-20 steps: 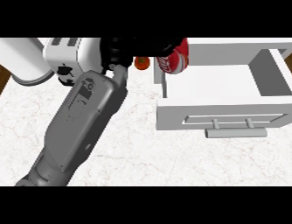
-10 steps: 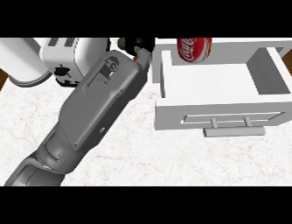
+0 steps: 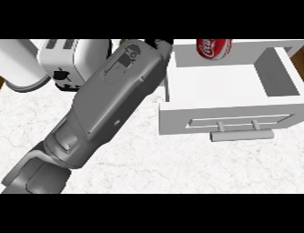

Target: Pick up the can, place it into the drawer and close the drawer

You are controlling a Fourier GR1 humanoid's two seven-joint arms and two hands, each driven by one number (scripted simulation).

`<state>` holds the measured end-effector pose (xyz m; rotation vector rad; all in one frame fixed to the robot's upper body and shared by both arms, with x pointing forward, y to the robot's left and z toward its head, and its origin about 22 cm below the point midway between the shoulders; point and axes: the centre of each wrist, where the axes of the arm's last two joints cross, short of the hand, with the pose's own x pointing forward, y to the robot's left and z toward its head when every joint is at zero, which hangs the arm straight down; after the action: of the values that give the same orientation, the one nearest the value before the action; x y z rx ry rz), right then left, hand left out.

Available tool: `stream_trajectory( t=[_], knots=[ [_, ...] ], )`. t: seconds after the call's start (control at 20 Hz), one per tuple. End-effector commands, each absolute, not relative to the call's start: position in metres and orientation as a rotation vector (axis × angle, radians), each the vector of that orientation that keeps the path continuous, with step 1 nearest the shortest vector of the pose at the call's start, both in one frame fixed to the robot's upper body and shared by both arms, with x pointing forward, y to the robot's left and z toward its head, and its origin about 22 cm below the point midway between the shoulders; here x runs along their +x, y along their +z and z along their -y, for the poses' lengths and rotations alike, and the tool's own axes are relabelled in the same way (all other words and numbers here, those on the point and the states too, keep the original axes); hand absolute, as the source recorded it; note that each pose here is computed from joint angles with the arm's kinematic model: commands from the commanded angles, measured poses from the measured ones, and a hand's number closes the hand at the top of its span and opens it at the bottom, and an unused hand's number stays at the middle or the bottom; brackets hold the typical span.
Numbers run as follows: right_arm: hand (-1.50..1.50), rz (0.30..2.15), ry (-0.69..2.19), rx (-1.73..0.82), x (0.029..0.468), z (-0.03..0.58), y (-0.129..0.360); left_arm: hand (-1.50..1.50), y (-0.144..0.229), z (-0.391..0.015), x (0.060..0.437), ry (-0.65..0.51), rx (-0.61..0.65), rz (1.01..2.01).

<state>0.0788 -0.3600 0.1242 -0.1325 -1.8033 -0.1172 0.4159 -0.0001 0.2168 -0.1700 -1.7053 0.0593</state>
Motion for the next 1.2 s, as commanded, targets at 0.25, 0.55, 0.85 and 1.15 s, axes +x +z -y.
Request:
stream_trajectory(
  t=[0.25,0.55,0.85,1.15],
  knots=[
    [-1.5,1.798,-0.114,-0.103,0.08,0.368,0.13,1.5,0.204,0.015,0.418,0.035,-0.088,1.7],
    [-1.5,1.799,-0.104,-0.081,0.081,0.362,0.124,1.5,0.186,0.015,0.417,0.035,-0.065,1.641],
    [-1.5,1.81,-0.115,-0.101,0.094,0.363,0.129,-1.5,0.179,0.016,0.418,0.026,0.01,1.649],
    [-1.5,1.805,-0.109,-0.116,0.093,0.359,0.133,-1.5,0.177,0.014,0.422,0.068,0.05,1.635]
  ],
)
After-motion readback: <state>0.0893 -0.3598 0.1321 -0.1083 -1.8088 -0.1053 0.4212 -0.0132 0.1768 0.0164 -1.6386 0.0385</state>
